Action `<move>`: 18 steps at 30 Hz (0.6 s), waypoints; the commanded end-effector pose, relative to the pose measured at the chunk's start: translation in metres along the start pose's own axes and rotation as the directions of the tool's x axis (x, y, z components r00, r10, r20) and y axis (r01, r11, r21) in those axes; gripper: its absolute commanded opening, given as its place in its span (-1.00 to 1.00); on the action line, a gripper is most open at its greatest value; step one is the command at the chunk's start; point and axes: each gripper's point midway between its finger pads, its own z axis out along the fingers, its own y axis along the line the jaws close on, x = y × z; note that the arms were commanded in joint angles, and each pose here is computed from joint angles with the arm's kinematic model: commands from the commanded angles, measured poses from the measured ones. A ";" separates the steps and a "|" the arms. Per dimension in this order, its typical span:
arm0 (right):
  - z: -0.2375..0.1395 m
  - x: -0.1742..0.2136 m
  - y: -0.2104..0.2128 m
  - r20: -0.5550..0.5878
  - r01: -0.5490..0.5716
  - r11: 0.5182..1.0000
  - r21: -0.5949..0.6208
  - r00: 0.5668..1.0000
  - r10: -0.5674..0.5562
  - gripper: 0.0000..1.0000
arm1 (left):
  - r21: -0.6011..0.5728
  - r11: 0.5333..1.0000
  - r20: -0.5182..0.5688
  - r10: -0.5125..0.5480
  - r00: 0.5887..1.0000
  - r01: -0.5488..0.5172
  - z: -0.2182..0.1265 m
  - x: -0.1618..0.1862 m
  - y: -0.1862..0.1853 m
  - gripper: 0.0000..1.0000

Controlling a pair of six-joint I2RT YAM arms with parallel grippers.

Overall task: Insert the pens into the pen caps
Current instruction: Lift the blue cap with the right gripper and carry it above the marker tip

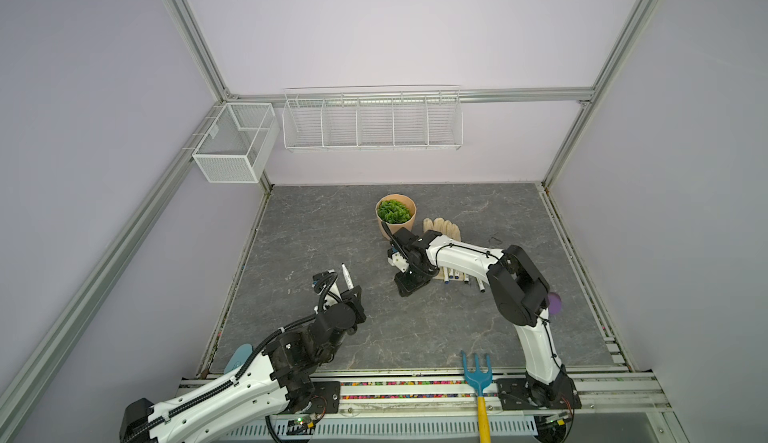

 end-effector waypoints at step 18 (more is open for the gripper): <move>0.016 0.011 -0.039 -0.045 -0.056 0.978 0.200 0.997 0.066 -0.16 | -0.006 1.000 -0.002 0.014 1.000 -0.014 0.006 0.000 -0.005 -1.00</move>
